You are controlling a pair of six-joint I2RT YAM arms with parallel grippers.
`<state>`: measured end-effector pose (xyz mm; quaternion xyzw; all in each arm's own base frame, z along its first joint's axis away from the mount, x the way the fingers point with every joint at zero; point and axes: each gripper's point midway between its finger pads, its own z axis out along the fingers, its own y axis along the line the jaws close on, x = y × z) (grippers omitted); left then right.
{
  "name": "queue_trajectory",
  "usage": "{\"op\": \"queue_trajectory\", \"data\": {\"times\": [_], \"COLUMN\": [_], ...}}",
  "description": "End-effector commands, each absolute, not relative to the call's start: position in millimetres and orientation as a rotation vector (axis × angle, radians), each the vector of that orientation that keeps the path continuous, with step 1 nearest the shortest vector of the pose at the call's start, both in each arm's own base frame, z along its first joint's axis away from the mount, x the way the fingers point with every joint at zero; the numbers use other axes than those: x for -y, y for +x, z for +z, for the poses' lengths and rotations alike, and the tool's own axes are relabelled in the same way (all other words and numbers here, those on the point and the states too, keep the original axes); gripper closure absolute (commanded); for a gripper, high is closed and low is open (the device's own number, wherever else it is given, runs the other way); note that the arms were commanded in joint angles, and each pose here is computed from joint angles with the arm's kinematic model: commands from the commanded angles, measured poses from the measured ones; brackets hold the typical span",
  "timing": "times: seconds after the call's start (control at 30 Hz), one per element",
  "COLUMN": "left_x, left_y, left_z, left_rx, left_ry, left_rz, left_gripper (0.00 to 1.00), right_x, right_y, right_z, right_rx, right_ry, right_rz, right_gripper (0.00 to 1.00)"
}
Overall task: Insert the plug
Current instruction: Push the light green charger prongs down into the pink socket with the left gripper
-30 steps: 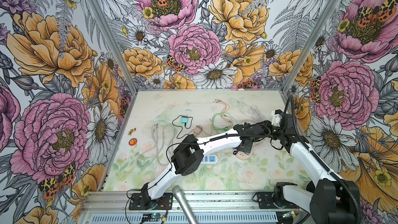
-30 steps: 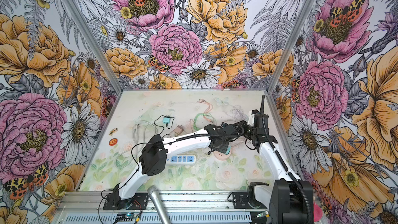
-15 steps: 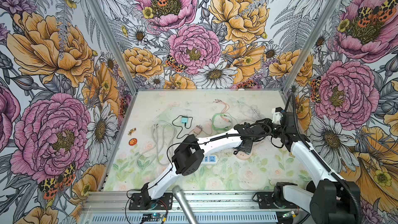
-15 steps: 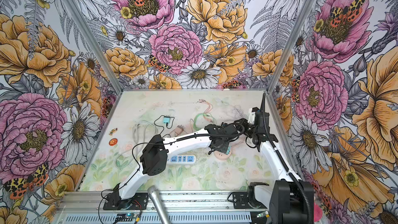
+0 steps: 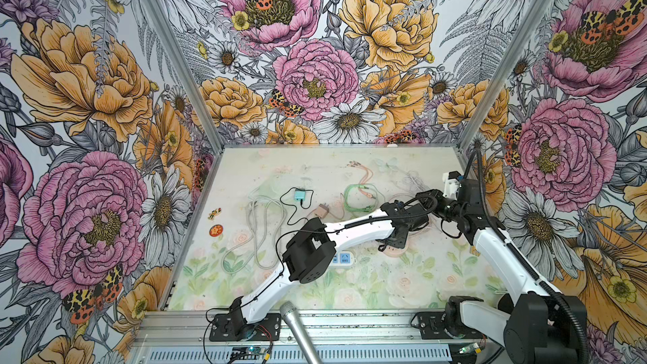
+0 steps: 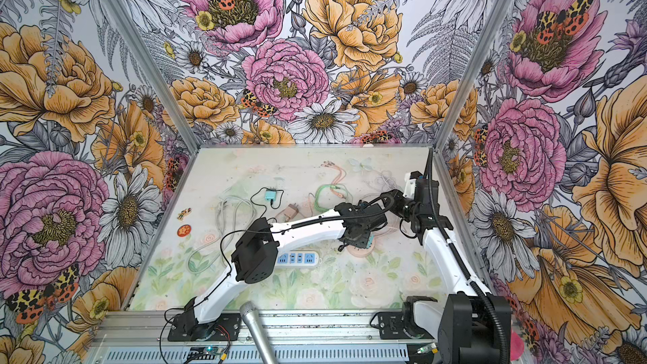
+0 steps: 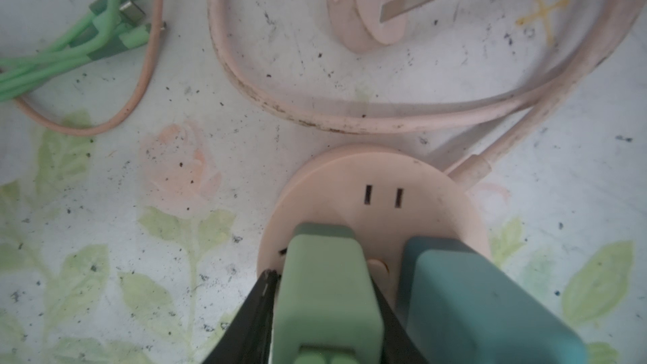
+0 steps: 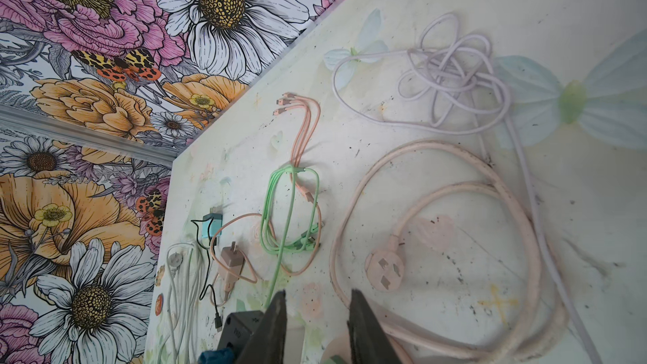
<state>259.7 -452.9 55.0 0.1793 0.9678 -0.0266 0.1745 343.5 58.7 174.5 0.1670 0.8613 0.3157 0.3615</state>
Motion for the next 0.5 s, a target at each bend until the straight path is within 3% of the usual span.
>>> {"op": "queue_trajectory", "data": {"times": [0.0, 0.47], "left_x": [427, 431], "left_y": [254, 232], "left_z": [49, 83], "left_rx": [-2.777, -2.748], "left_ry": [0.561, 0.680], "left_rz": [0.046, -0.063], "left_gripper": [0.60, 0.55], "right_x": [-64, -64], "right_y": [352, 356], "right_z": [199, 205], "right_rx": [-2.163, -2.154], "right_ry": [0.373, 0.377], "right_rz": [0.840, 0.849], "right_gripper": [0.68, 0.65]}}
